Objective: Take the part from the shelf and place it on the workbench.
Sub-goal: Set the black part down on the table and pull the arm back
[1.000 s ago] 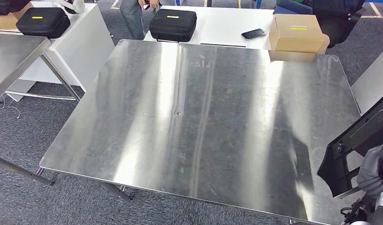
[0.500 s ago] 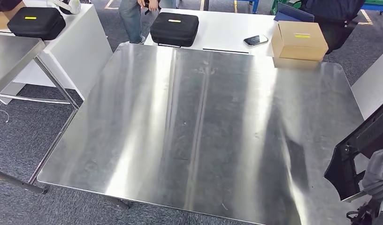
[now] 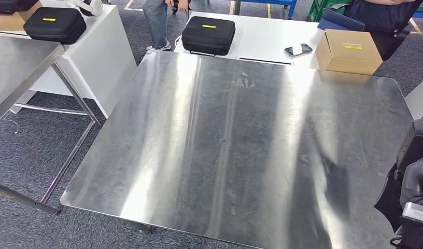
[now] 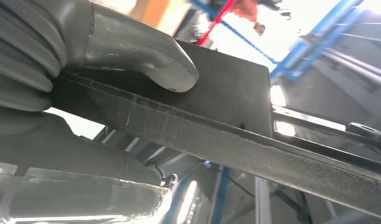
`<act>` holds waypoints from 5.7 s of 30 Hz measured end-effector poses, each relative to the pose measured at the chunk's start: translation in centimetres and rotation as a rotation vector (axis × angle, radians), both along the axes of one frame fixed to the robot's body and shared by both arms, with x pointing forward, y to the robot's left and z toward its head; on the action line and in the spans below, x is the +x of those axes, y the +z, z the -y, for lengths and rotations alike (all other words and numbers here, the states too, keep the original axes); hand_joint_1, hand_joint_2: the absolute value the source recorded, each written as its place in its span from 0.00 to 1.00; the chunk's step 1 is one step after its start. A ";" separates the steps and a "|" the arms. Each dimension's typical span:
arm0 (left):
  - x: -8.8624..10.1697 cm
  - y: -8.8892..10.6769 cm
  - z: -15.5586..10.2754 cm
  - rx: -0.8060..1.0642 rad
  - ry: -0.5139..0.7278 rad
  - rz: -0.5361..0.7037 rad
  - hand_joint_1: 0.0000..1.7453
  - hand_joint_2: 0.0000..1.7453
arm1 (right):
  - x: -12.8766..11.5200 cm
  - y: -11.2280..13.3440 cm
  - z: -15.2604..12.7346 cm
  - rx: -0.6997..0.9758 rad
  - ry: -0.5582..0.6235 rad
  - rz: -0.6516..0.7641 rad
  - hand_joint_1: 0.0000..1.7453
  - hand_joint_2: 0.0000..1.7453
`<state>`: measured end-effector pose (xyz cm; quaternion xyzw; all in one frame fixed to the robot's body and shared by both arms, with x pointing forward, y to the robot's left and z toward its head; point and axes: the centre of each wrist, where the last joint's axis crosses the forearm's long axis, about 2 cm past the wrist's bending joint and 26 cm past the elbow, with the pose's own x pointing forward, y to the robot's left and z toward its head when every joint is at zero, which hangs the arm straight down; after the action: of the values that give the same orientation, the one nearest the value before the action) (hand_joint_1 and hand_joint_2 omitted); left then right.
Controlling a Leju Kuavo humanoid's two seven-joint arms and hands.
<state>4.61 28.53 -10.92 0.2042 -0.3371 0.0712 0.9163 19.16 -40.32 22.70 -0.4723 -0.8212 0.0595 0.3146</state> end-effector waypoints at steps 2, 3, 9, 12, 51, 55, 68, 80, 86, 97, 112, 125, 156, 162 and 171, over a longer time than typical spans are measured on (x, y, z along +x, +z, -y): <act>0.2 0.0 -0.2 0.002 -0.014 0.003 0.00 0.00 | 0.4 0.1 1.1 -0.006 -0.050 -0.074 1.00 1.00; 0.4 0.0 -0.2 0.002 -0.020 0.004 0.00 0.00 | 0.5 0.0 1.9 -0.010 -0.082 -0.121 1.00 1.00; 0.9 0.1 -0.3 -0.005 -0.040 -0.004 0.00 0.00 | 0.5 -0.9 7.4 -0.085 -0.278 -0.355 1.00 1.00; 1.1 0.1 -0.5 -0.006 -0.044 0.000 0.00 0.00 | 0.5 -1.0 9.7 -0.129 -0.361 -0.430 1.00 1.00; 1.9 0.2 -2.2 -0.008 -0.077 0.001 0.00 0.00 | 8.8 -6.9 15.9 -0.522 -0.593 -0.951 1.00 1.00; 1.9 0.2 -2.1 -0.009 -0.078 0.001 0.00 0.00 | 8.8 -7.6 15.6 -0.521 -0.578 -0.971 1.00 1.00; 2.1 0.3 -2.1 0.045 -0.126 -0.030 0.00 0.75 | 8.4 -9.1 14.5 -0.556 -0.574 -1.015 0.25 0.25; 2.5 0.3 -2.0 0.030 -0.130 -0.089 0.00 0.00 | 7.8 -8.6 14.3 -0.552 -0.581 -0.999 0.00 0.00; 2.5 0.3 -1.9 0.026 -0.132 -0.085 0.00 0.00 | 7.7 -7.8 14.4 -0.540 -0.592 -0.964 0.00 0.00; 2.5 0.3 -1.9 0.025 -0.133 -0.085 0.00 0.00 | 7.6 -7.5 14.5 -0.536 -0.600 -0.952 0.00 0.00; 2.3 0.3 -1.9 0.040 -0.127 -0.065 0.00 0.00 | 8.5 0.3 14.4 -0.383 -0.560 -0.388 0.00 0.00; 1.2 0.1 -0.9 0.038 -0.078 -0.027 0.00 0.00 | 2.3 3.9 1.3 -0.294 -0.023 0.291 0.00 0.00; 0.1 0.0 -0.2 0.017 0.030 -0.080 0.00 0.00 | -3.7 0.5 -5.9 0.005 0.196 0.331 0.00 0.00; 0.0 0.0 0.0 0.014 0.031 -0.082 0.00 0.00 | -3.8 0.4 -6.0 0.012 0.198 0.327 0.00 0.00; 0.0 0.0 -0.2 0.024 0.024 -0.085 0.00 0.00 | -3.7 0.4 -5.9 0.030 0.207 0.338 0.00 0.00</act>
<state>4.64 28.71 -10.90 0.2219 -0.2963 0.0693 0.9264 15.48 -34.41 23.13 -0.3841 -0.9073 -0.0010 0.1714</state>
